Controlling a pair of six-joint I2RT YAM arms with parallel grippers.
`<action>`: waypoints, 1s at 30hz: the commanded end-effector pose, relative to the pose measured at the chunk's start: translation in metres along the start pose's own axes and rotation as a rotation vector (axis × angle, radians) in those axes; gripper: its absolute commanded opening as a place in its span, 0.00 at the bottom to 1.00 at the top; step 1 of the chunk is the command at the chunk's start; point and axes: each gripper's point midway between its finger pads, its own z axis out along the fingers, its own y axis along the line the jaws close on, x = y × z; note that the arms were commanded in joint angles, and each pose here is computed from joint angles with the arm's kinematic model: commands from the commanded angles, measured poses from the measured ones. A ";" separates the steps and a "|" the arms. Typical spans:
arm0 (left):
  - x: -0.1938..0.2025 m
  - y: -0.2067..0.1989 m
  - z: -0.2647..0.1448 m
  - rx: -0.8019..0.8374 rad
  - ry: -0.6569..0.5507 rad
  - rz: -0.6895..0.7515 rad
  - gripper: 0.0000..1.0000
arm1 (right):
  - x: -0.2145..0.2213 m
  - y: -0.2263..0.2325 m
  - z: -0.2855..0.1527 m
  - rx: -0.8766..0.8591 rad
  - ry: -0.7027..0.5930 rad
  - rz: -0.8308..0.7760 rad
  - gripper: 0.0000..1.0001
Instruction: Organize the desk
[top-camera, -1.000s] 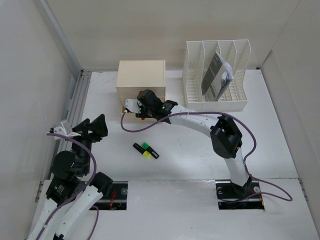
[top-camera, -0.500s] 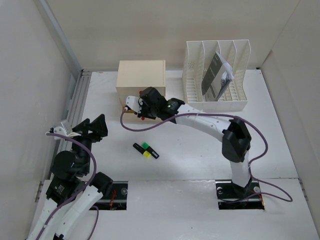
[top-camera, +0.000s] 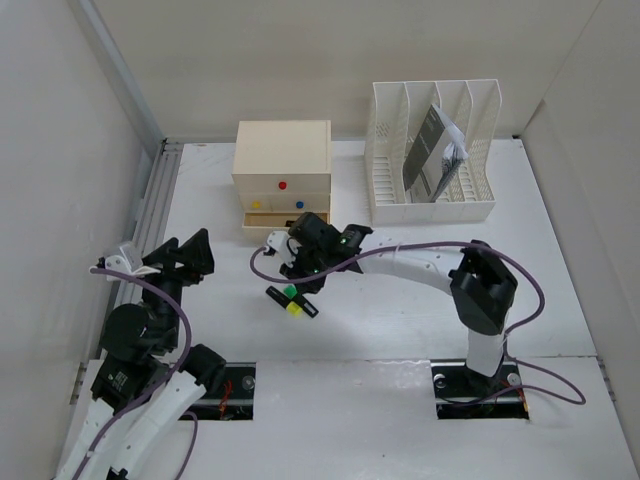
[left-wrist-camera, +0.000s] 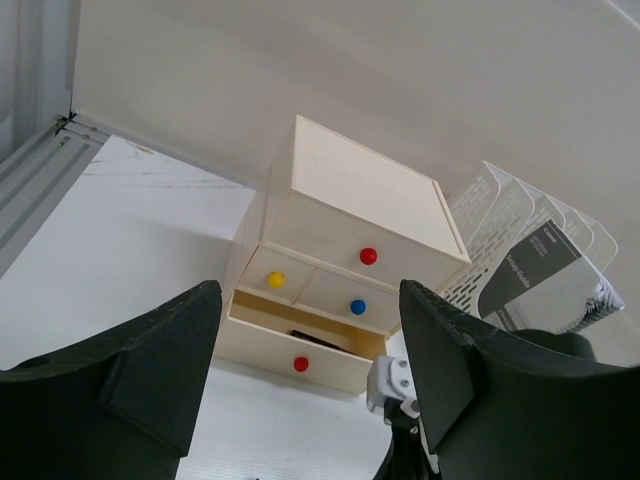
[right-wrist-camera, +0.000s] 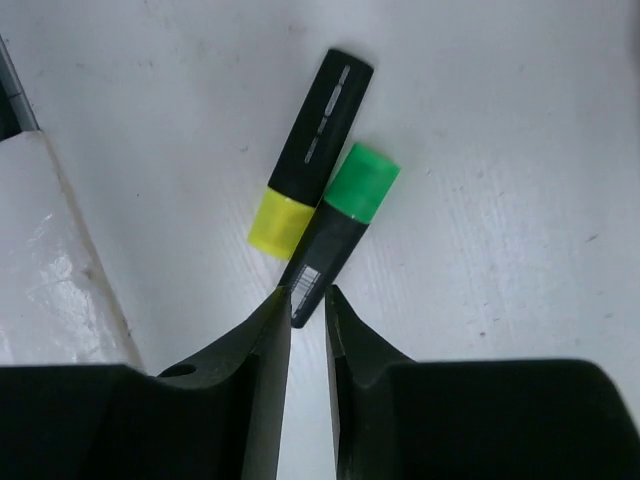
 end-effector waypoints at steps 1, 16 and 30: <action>-0.010 -0.003 -0.001 0.014 -0.036 -0.019 0.69 | -0.017 0.012 -0.005 -0.037 -0.086 0.104 0.26; -0.012 -0.003 -0.002 0.017 -0.043 -0.024 0.69 | -0.007 -0.006 0.037 0.019 -0.046 0.202 0.34; -0.014 -0.001 -0.006 0.023 -0.057 -0.034 0.69 | 0.006 -0.024 0.059 0.122 0.005 0.228 0.45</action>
